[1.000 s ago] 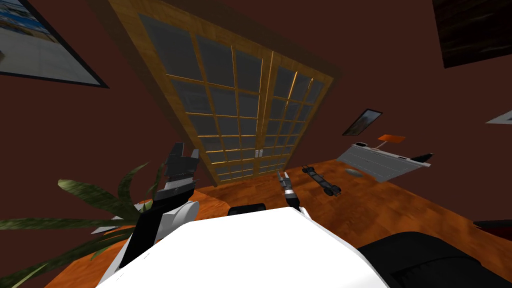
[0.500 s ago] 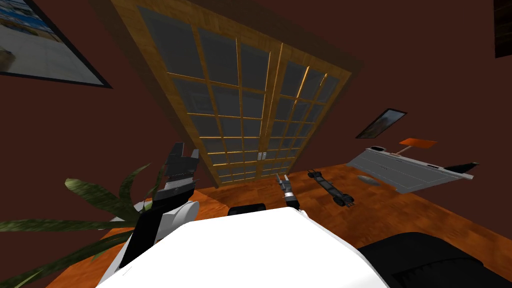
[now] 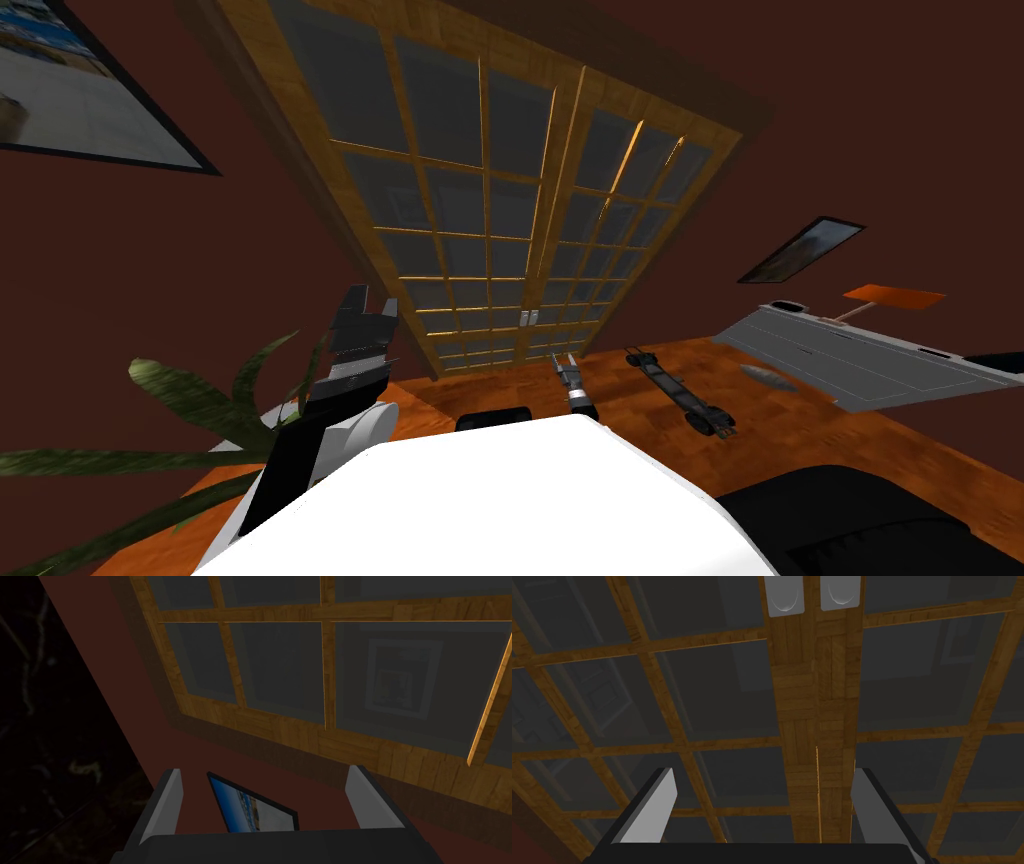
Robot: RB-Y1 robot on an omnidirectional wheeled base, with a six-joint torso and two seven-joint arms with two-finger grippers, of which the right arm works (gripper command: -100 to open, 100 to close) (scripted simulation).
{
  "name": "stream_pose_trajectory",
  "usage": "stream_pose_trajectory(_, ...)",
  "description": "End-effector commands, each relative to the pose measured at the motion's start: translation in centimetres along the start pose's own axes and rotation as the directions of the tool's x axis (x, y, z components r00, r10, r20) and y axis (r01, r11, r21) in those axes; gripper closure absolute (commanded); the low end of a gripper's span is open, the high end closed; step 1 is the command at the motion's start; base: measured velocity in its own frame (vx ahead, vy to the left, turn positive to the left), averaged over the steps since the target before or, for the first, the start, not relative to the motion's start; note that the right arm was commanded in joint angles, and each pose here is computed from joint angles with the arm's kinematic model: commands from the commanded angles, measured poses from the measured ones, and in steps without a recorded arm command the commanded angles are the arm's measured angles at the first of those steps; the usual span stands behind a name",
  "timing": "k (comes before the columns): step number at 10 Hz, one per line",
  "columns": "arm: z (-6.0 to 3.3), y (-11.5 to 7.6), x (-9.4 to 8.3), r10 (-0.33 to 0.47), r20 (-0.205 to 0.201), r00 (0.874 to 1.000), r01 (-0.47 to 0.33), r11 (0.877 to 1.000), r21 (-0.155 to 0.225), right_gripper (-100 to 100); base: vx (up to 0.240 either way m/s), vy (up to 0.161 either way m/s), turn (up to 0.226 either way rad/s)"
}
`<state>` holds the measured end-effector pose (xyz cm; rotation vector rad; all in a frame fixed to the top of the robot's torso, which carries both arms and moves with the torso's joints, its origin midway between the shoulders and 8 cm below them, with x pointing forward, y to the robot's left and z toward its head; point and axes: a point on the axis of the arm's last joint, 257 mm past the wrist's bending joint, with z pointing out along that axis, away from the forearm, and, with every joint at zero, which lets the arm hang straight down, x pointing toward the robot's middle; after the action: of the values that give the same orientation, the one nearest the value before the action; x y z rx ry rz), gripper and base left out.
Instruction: Pull the door open
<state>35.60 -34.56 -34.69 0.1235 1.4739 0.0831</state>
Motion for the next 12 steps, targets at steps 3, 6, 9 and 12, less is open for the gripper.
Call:
stream_pose_trajectory(3,-0.84,-0.1,2.1,-0.058,-0.039,0.998,0.058,0.998,0.0,-100,0.151,-0.001,0.075)
stream_pose_trajectory(6,-1.53,0.0,3.6,-0.098,-0.068,0.993,0.098,0.995,-0.004,-100,0.171,-0.035,0.091)
stream_pose_trajectory(9,-1.98,0.3,4.8,-0.128,-0.089,0.988,0.127,0.992,-0.01,-100,0.172,-0.035,0.074)
stream_pose_trajectory(12,-3.11,-1.2,5.4,-0.131,-0.118,0.984,0.134,0.991,0.016,-100,-0.062,0.001,-0.024)
